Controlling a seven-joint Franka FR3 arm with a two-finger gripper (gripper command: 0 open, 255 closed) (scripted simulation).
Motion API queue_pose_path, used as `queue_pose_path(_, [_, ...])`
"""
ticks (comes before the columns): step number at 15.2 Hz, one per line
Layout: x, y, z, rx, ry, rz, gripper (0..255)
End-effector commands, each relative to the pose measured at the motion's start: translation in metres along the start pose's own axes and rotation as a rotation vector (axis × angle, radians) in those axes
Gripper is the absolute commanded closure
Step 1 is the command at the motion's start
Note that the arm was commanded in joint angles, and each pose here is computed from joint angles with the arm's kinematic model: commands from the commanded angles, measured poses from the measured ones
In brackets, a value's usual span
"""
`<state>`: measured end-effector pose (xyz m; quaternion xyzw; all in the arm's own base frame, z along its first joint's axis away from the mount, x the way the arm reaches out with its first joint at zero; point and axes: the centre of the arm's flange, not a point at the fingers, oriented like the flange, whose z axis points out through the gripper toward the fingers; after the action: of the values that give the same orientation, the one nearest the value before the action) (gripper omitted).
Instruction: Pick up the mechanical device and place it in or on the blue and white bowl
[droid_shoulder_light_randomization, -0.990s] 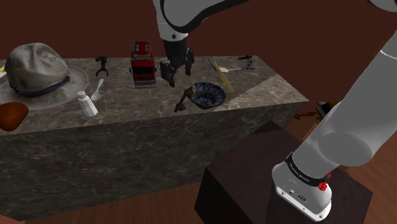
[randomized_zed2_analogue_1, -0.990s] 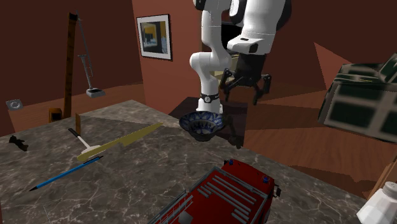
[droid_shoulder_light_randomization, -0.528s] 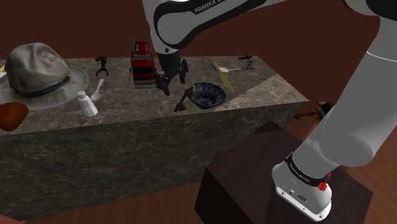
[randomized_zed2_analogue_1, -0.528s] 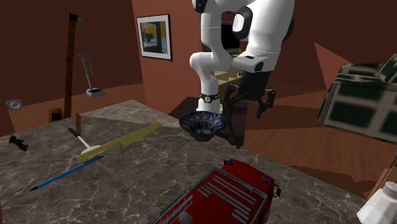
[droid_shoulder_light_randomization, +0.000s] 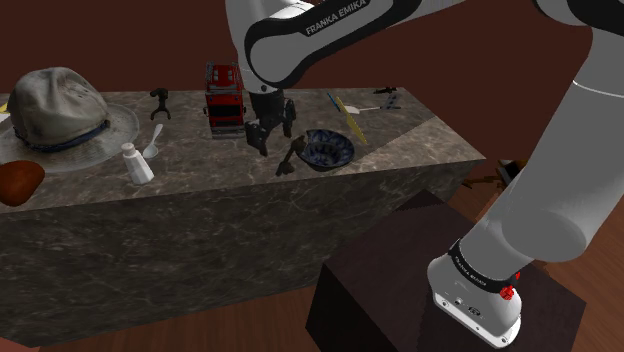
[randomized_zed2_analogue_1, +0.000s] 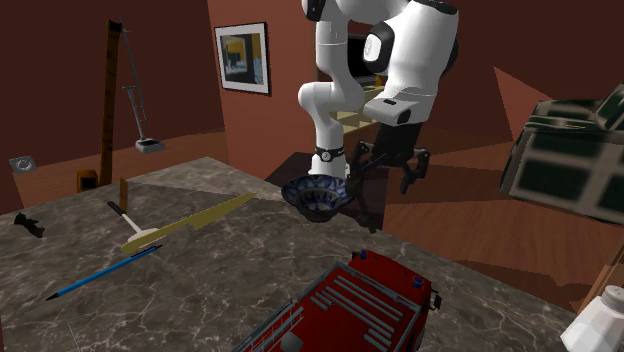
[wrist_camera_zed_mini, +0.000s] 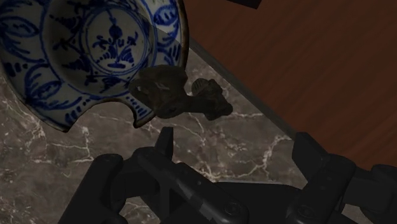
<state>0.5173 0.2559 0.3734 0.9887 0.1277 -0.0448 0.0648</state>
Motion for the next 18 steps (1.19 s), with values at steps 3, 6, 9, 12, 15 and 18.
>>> queue_pose_path(3, [0.000,0.000,0.000,0.000,0.000,0.000,255])
queue_pose_path(6, [0.000,0.000,0.000,0.000,0.000,0.000,255])
queue_pose_path(9, [0.000,0.000,0.000,0.000,0.000,0.000,255])
queue_pose_path(12, [0.000,0.000,0.000,0.000,0.000,0.000,255])
queue_pose_path(15, [-0.025,0.039,-0.006,0.115,0.079,-0.047,0])
queue_pose_path(18, [-0.060,0.101,-0.002,0.287,0.199,-0.117,0])
